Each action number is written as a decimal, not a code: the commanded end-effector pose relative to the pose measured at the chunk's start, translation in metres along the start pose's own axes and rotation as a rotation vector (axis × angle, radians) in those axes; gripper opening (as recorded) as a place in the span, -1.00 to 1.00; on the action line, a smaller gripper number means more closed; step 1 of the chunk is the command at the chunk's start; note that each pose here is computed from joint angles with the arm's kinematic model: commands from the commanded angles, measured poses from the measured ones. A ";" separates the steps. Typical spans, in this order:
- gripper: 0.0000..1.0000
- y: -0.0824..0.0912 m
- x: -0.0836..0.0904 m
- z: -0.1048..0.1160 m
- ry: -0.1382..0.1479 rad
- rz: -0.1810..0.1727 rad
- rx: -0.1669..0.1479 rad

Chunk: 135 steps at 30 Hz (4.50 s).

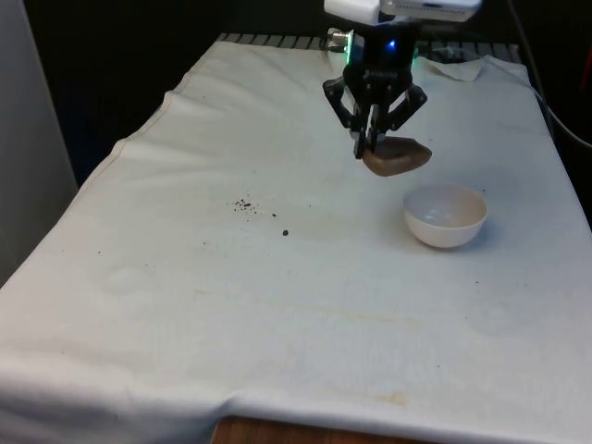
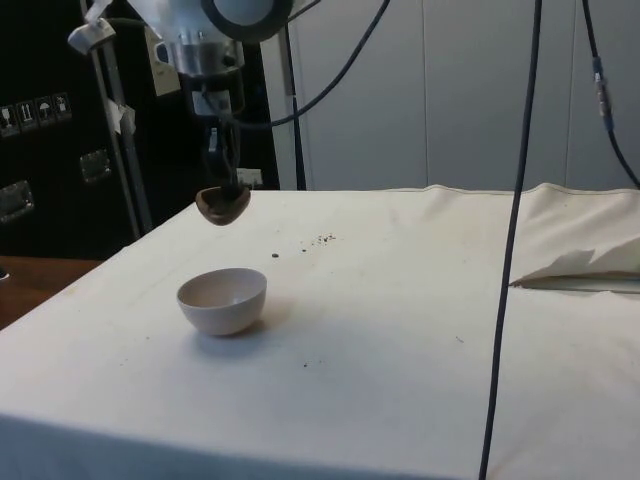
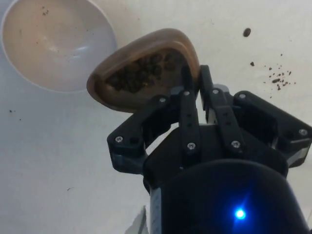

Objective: Pour the coffee beans from the cup into the bowl.

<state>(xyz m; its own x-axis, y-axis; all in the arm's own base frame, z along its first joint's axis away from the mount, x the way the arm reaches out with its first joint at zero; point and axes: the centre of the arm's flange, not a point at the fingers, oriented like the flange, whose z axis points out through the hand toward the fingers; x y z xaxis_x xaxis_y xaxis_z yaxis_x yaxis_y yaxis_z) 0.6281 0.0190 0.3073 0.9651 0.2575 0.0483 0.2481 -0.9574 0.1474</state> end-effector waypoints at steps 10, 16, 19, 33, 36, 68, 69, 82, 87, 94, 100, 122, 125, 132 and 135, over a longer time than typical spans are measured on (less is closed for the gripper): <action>-1.00 -0.020 -0.004 -0.002 0.028 -0.001 -0.051; -1.00 -0.036 -0.004 -0.002 0.050 -0.007 -0.114; -1.00 -0.038 -0.003 0.000 0.039 -0.011 -0.116; -1.00 -0.060 -0.006 -0.002 0.049 -0.051 -0.231; -1.00 -0.062 -0.007 -0.002 0.052 -0.063 -0.250; -1.00 -0.099 -0.012 0.003 0.121 -0.153 -0.394; -1.00 -0.103 -0.012 0.004 0.123 -0.153 -0.395; -1.00 -0.129 -0.015 0.004 0.162 -0.148 -0.462; -1.00 -0.134 -0.017 0.003 0.172 -0.161 -0.506; -1.00 -0.140 -0.018 0.002 0.183 -0.179 -0.550; -1.00 -0.148 -0.019 0.002 0.192 -0.189 -0.586; -1.00 -0.183 -0.029 0.004 0.262 -0.204 -0.768; -1.00 -0.185 -0.031 0.005 0.267 -0.212 -0.789; -1.00 -0.190 -0.035 0.006 0.280 -0.222 -0.831; -1.00 -0.192 -0.037 0.007 0.282 -0.224 -0.846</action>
<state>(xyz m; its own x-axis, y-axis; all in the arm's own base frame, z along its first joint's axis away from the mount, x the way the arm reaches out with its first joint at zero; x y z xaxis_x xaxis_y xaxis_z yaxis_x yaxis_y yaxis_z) 0.5452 0.1922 0.2701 0.8177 0.5546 0.1544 0.1756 -0.4957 0.8506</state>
